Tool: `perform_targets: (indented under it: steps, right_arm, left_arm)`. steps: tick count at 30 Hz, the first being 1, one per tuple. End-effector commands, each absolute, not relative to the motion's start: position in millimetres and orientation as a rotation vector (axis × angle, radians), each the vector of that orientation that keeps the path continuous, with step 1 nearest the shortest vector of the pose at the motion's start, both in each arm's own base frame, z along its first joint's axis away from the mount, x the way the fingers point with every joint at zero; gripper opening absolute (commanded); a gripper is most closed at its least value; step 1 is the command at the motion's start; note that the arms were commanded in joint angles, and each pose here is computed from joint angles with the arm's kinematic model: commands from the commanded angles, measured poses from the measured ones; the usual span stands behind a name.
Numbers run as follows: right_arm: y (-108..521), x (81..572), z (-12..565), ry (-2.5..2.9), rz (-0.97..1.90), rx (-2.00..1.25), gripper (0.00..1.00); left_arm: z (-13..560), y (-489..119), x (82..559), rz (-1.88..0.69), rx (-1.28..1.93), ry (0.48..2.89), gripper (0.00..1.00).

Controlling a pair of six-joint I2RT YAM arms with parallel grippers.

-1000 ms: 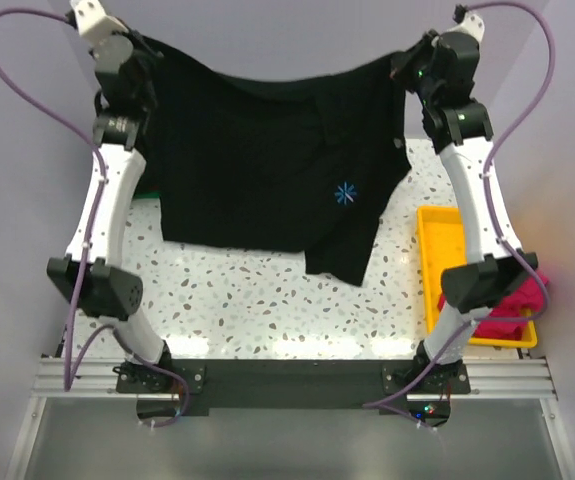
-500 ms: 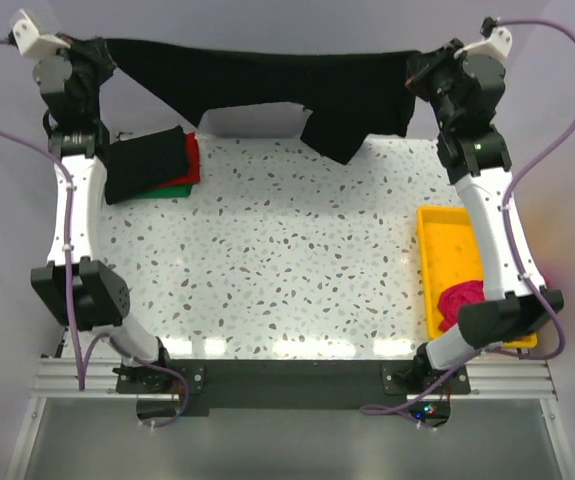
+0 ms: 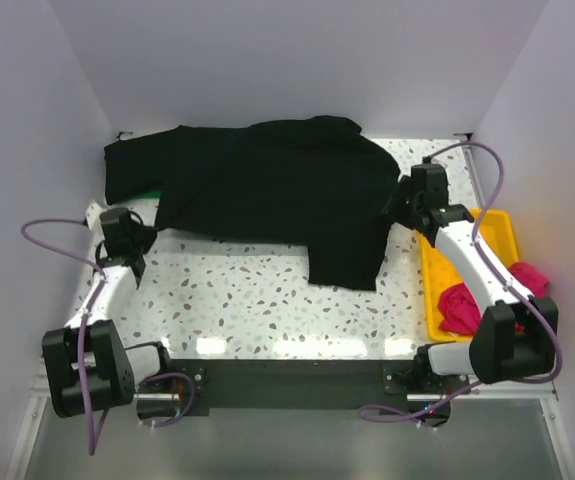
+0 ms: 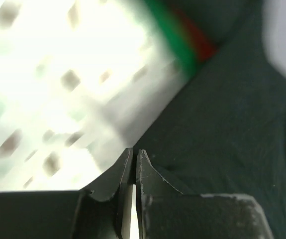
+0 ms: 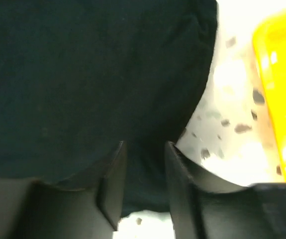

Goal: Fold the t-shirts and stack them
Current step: Flatten the tshirt out

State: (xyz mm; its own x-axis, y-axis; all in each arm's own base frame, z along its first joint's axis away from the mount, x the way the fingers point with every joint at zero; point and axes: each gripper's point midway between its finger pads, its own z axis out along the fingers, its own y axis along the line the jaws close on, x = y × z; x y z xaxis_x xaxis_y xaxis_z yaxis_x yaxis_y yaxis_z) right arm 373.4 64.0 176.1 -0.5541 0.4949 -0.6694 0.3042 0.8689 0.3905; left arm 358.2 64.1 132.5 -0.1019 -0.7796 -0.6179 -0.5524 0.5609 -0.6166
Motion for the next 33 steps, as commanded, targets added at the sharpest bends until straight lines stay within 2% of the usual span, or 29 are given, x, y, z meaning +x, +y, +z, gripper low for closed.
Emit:
perform_targets:
  steps: [1,2,3,6,7,12,17,24,33]
  right_arm:
    - [67,357,141,2.358,0.267,0.484,0.45]
    - [66,344,127,2.413,0.25,0.484,0.52]
    - [65,339,121,2.428,0.243,0.48,0.56]
    - [59,305,104,2.456,0.227,0.497,0.63]
    - [60,298,113,2.418,0.258,0.496,0.64]
    - [69,244,87,2.468,0.366,0.525,0.64]
    - [89,213,70,2.473,0.492,0.543,0.64]
    - [118,199,46,2.548,0.464,0.471,0.64]
    - [147,197,29,2.583,0.328,0.358,0.64]
  left_arm:
    - [98,71,335,-0.243,-1.216,1.767,0.05]
    - [91,69,331,-0.235,-1.213,1.787,0.07]
    - [80,67,324,-0.23,-1.213,1.811,0.15]
    - [70,63,310,-0.211,-1.184,1.845,0.29]
    - [69,63,306,-0.203,-1.178,1.848,0.3]
    - [72,70,288,-0.144,-1.207,1.808,0.45]
    - [66,77,275,-0.074,-1.277,1.821,0.52]
    - [66,85,276,-0.022,-1.292,1.806,0.61]
    - [64,91,299,-0.017,-1.298,1.813,0.63]
